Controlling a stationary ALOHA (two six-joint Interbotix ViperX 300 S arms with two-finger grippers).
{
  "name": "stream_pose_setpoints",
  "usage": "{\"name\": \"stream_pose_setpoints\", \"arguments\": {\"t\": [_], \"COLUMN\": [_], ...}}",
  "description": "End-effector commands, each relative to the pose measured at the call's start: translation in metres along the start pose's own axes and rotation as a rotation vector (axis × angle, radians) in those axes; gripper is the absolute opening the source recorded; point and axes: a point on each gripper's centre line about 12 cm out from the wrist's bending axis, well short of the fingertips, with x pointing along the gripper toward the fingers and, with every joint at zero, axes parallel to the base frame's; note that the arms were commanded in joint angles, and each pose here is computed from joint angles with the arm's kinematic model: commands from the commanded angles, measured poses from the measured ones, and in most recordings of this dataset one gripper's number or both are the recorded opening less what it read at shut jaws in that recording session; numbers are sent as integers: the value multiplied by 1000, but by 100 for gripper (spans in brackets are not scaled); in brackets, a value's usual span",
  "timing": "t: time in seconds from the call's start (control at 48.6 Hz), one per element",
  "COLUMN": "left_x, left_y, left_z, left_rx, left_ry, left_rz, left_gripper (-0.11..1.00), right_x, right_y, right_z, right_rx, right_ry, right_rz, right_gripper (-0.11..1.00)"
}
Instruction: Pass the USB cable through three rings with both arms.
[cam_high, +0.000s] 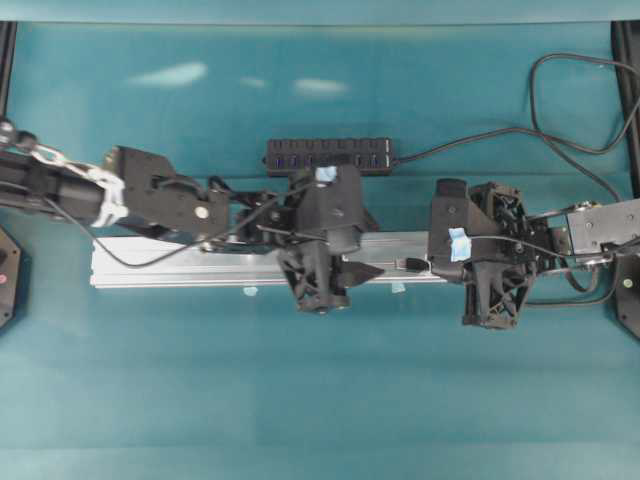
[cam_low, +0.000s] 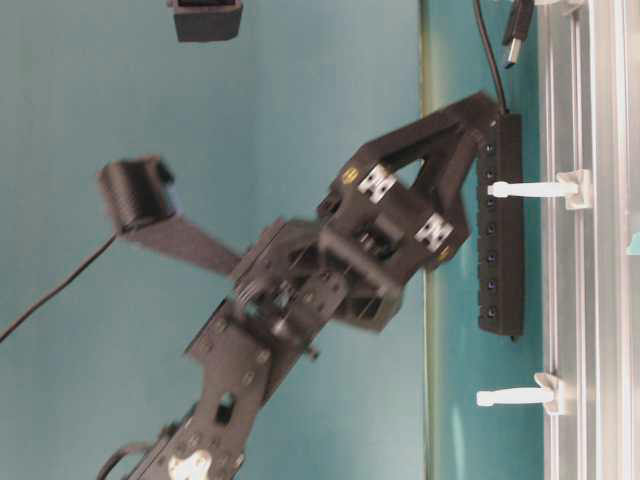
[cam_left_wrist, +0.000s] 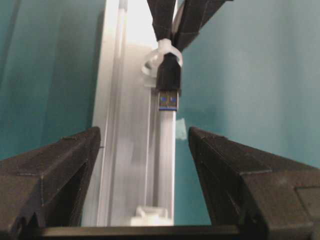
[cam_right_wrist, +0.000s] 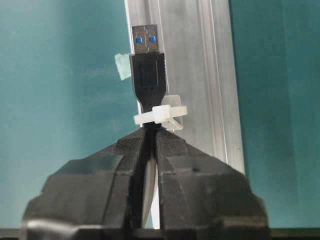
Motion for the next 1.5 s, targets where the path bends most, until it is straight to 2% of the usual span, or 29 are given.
{"name": "stream_pose_setpoints", "arguments": {"t": [0.0, 0.412, 1.173, 1.235, 1.338, 1.482], "left_x": [7, 45, 44, 43, 43, 44], "left_y": [-3, -17, -14, -14, -14, -14], "left_z": [12, 16, 10, 12, 11, 11], "left_rx": [6, 20, 13, 13, 7, 9], "left_ry": [-34, -41, -26, -29, -27, -26], "left_rz": [-6, -28, -24, -24, -24, -22], "left_gripper": [80, 80, 74, 70, 58, 26], "right_x": [-4, -4, -3, -3, -3, -3], "right_y": [1, 2, 1, 1, 1, 1], "right_z": [5, 7, 5, 5, 5, 4], "right_rx": [-3, -3, 0, 0, 0, -2], "right_ry": [-27, -41, -36, -34, -36, -33], "right_rz": [4, 8, 8, 8, 8, 8], "right_gripper": [-8, -8, -8, -8, -8, -8]}}
